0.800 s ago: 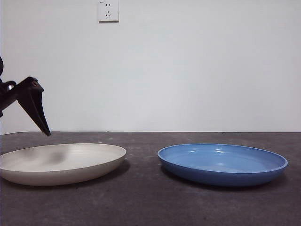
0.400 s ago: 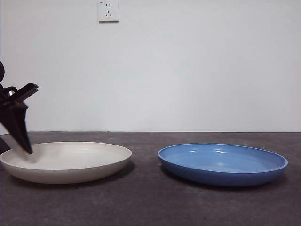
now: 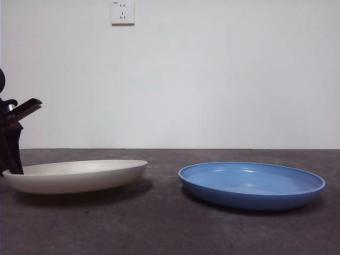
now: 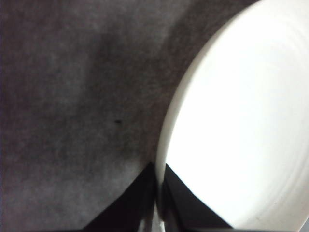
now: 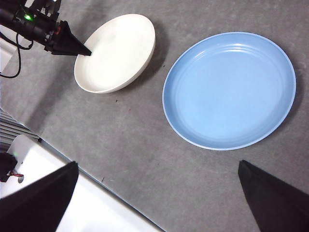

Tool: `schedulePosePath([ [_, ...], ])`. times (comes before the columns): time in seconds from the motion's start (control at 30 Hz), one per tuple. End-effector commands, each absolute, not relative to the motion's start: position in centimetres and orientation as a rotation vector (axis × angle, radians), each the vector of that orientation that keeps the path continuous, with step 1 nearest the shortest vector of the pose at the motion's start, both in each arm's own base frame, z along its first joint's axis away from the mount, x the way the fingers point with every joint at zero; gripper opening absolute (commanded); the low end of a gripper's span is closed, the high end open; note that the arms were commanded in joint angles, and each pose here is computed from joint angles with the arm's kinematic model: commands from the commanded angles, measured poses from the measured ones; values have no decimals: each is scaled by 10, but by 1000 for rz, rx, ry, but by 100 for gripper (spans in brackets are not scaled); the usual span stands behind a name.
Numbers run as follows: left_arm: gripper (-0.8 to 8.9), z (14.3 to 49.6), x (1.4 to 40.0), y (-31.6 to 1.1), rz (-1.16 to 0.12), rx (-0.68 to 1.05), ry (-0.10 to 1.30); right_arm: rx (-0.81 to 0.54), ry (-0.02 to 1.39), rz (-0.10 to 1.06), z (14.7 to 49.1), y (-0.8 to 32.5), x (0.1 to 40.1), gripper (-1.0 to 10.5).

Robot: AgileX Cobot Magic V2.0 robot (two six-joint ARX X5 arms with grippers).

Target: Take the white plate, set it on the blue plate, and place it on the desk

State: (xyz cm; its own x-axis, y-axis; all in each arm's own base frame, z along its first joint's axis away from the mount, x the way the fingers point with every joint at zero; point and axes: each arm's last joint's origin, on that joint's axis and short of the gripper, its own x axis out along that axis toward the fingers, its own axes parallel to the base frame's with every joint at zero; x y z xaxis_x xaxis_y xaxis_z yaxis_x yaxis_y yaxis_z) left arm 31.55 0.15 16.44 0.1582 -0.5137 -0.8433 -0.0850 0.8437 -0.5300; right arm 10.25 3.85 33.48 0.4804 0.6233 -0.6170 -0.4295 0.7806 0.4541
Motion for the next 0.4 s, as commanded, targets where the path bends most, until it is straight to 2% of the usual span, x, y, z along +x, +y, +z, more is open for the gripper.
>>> schedulePosePath([
  [0.03, 11, 176, 325, -3, -343, -517, 1387, 248, 828, 651, 341, 38, 103, 659],
  [0.2, 11, 202, 333, -20, -372, -498, 1394, 232, 831, 605, 346, 36, 100, 658],
  [0.4, 11, 233, 341, -65, -456, -441, 1376, 207, 821, 549, 357, 33, 94, 658],
])
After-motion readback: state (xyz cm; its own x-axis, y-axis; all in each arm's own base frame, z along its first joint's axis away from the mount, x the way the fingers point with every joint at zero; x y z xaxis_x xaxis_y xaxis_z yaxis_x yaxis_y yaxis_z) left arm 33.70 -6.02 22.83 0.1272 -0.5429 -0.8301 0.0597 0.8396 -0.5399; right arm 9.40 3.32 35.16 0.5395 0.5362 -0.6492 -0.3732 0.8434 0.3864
